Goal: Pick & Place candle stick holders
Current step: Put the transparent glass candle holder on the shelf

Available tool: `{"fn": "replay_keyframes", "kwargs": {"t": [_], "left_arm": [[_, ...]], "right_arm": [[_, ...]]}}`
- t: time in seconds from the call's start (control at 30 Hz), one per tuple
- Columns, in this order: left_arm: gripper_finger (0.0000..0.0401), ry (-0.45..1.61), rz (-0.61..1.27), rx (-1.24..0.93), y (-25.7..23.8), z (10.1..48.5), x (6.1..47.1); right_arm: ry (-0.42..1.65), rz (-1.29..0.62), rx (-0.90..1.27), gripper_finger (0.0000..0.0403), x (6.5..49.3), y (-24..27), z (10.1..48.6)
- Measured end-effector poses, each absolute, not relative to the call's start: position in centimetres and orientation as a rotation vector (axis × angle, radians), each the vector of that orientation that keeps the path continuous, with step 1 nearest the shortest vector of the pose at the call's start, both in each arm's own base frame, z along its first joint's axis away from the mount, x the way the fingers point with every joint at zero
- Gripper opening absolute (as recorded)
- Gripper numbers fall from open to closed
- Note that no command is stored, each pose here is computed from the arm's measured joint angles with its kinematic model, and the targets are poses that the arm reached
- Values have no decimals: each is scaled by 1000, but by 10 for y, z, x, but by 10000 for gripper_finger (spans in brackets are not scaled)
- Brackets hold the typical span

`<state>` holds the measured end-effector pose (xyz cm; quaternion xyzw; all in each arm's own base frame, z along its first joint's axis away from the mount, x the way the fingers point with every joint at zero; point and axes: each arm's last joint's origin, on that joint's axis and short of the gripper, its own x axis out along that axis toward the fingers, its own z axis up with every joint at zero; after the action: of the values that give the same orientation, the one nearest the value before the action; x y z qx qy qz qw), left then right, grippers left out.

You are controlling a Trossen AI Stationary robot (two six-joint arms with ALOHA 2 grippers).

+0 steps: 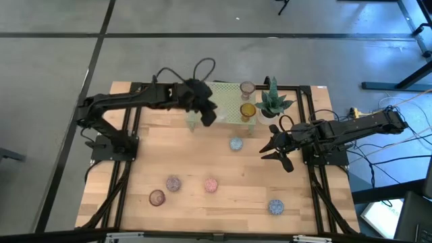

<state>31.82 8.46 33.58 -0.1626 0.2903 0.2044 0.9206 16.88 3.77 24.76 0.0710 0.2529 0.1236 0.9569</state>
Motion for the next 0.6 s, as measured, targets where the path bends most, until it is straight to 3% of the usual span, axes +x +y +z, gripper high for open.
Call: {"fn": "replay_keyframes", "kwargs": {"t": [0.27,0.6], "left_arm": [[20,519,438,-489,131,328,320],[20,527,446,-469,151,309,332]], "right_arm": [[514,251,144,121,169,38,247],[516,251,141,121,169,38,247]]}}
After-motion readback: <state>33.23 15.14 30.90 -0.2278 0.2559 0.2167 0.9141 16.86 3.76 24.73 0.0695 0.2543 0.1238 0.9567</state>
